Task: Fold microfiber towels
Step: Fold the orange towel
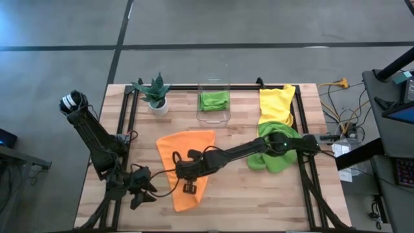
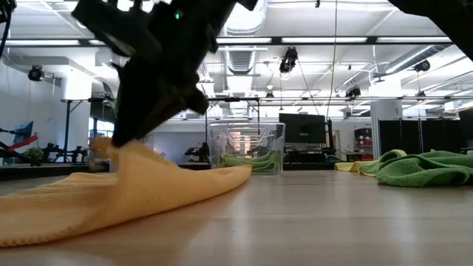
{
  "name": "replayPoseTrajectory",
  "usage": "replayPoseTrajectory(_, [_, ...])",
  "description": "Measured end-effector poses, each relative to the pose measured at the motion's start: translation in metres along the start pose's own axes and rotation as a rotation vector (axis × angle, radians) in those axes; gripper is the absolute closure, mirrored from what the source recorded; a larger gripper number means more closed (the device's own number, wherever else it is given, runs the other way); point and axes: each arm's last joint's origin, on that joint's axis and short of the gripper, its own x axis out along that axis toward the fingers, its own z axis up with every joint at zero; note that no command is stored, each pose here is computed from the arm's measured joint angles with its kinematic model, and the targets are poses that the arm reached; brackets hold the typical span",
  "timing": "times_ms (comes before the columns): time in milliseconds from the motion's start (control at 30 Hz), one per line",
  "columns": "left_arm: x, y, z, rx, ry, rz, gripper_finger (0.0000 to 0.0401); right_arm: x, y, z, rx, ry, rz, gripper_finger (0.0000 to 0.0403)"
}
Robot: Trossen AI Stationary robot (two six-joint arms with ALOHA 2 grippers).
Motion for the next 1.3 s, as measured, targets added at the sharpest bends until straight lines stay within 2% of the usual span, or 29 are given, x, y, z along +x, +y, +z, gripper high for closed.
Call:
replayPoseTrajectory(133, [0.000,0.000,0.000,0.000,0.000,0.000,0.0182,-0.013,-0.001,0.000,0.019,0.066,-0.069,0.0394])
replayPoseTrajectory(300, [0.000,0.001,0.000,0.003,0.002,0.006,0.0183,-0.024,0.010,-0.017,0.060,0.190,-0.158,0.0394])
replayPoseTrajectory(400, [0.000,0.001,0.000,0.005,0.002,0.008,0.0182,-0.026,0.024,-0.033,0.085,0.254,-0.205,0.0394])
replayPoseTrajectory(567, [0.000,0.002,-0.001,0.007,0.004,0.012,0.0183,-0.040,0.057,-0.057,0.156,0.266,-0.306,0.0394])
replayPoseTrajectory(767, [0.001,0.004,-0.001,0.017,0.006,0.022,0.0183,-0.061,0.092,-0.085,0.287,0.263,-0.388,0.0394])
replayPoseTrajectory(1000, [0.001,0.005,-0.001,0.025,0.003,0.032,0.0182,-0.085,0.119,-0.126,0.455,0.309,-0.570,0.0394])
replayPoseTrajectory(1133, [0.001,0.005,-0.001,0.025,0.001,0.032,0.0183,-0.089,0.132,-0.138,0.491,0.343,-0.533,0.0378])
replayPoseTrajectory(1300, [0.001,0.005,-0.001,0.025,0.000,0.033,0.0182,-0.094,0.140,-0.146,0.547,0.409,-0.509,0.0318])
